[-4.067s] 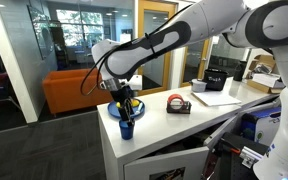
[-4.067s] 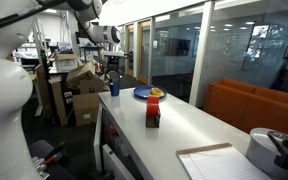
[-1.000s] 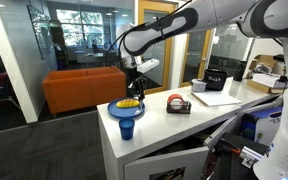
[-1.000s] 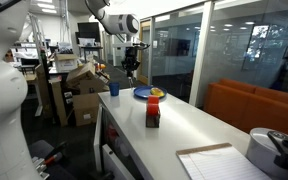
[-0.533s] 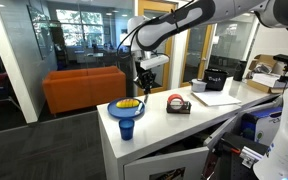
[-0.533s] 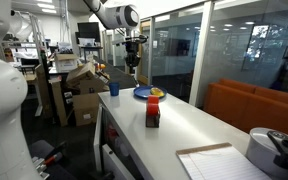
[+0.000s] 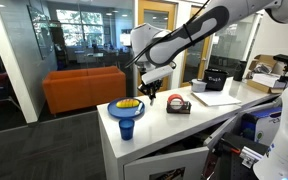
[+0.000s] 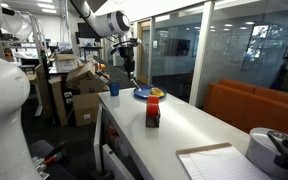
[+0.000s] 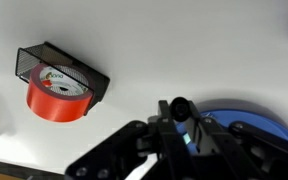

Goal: Remove the black marker from the blue cup

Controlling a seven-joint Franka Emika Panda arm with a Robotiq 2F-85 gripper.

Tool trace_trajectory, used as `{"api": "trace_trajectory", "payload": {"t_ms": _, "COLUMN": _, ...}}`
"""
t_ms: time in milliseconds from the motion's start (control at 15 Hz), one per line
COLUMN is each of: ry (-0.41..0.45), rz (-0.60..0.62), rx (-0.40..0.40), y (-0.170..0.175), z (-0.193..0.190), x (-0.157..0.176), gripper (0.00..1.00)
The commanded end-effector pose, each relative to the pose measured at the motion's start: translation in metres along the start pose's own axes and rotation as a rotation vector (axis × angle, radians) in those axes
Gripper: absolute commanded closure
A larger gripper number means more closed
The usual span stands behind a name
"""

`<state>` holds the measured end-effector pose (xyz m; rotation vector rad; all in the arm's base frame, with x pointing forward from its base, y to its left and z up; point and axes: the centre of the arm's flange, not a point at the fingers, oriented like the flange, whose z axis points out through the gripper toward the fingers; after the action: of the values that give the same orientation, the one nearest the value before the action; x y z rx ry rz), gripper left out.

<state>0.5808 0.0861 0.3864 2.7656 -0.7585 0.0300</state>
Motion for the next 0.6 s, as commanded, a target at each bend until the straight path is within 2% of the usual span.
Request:
{"api": "trace_trajectory", "payload": {"t_ms": 0, "ry": 0.079, "rz": 0.060, "rx": -0.031, "y": 0.002, "z": 0.010, "x": -0.019, "gripper": 0.95}}
{"api": "trace_trajectory", "payload": {"t_ms": 267, "ry": 0.149, "rz": 0.085, "rx": -0.071, "y": -0.001, "z": 0.030, "x": -0.025, "gripper": 0.95}}
{"api": "trace_trajectory", "payload": {"t_ms": 533, "ry": 0.177, "rz": 0.075, "rx": -0.094, "y": 0.002, "z": 0.052, "x": -0.029, "gripper": 0.95}}
